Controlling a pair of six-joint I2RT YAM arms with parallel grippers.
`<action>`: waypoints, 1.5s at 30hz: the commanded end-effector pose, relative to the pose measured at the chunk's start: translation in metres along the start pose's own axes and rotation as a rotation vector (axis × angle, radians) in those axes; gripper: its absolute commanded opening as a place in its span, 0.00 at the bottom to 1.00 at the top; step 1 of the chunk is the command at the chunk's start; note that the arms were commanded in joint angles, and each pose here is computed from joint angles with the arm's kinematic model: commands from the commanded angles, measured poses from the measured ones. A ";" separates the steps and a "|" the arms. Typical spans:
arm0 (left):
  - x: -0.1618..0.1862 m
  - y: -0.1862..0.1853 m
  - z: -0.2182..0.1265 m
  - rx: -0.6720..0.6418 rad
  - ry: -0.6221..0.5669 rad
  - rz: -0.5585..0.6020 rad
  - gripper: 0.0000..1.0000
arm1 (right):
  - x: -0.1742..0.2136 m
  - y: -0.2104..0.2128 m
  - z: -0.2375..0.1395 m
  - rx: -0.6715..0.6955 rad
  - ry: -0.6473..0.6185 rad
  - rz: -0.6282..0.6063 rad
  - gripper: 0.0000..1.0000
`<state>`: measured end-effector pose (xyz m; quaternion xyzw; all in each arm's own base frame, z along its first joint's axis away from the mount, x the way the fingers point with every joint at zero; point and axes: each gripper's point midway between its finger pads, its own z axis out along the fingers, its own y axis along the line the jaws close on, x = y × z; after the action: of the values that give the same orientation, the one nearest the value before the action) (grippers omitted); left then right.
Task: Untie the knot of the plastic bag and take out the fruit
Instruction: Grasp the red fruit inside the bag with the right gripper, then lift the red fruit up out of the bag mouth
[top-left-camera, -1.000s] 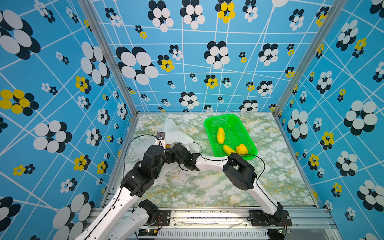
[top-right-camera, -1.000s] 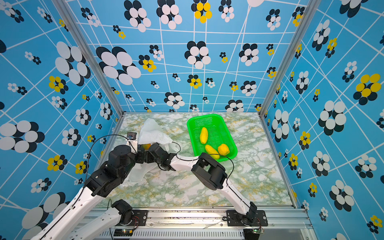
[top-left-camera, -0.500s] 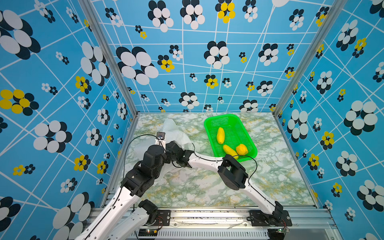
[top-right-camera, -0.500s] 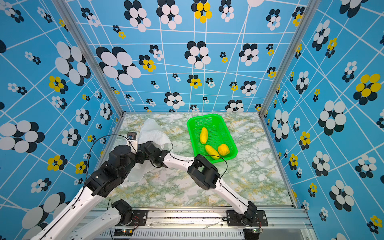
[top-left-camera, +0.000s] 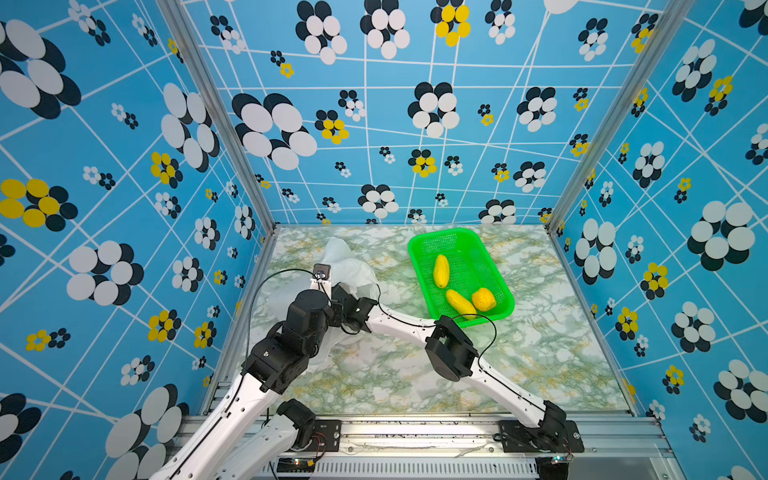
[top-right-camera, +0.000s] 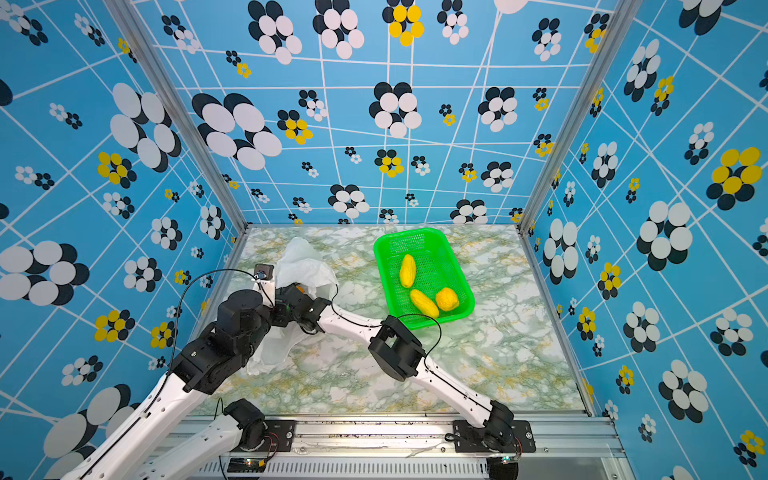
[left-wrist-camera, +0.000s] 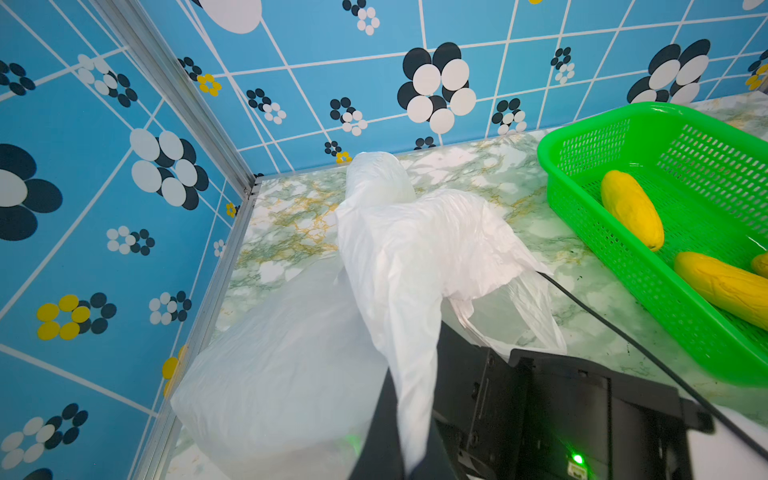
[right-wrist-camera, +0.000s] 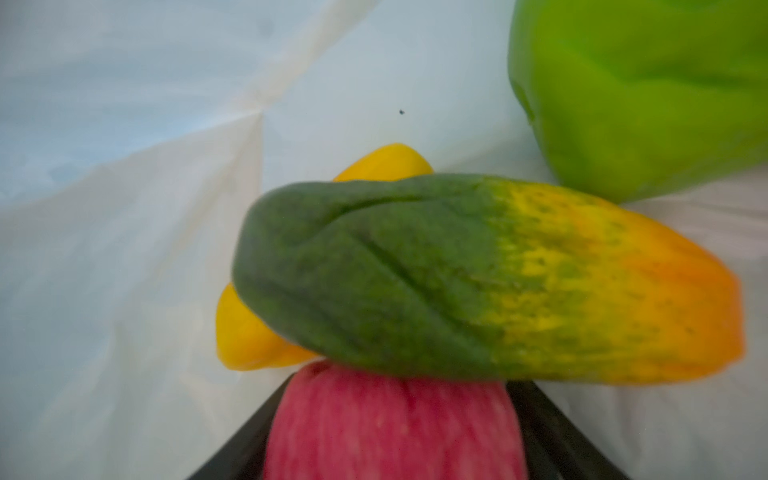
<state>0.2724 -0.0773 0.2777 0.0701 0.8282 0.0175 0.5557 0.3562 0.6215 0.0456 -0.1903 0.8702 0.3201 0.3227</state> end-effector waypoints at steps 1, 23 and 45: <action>-0.001 -0.001 0.002 0.005 -0.013 -0.005 0.02 | 0.009 -0.024 0.000 0.071 0.045 -0.015 0.66; 0.002 0.005 0.012 -0.055 -0.006 0.025 0.00 | -0.009 -0.005 -0.157 -0.113 -0.123 -0.010 0.51; 0.014 -0.042 0.045 0.189 -0.076 -0.157 0.00 | 0.015 -0.028 -0.133 0.052 -0.110 -0.092 0.48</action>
<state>0.3042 -0.1051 0.2167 0.0583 0.8365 -0.0469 0.5429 0.3040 0.5134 0.1016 -0.1970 0.8498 0.3216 0.3683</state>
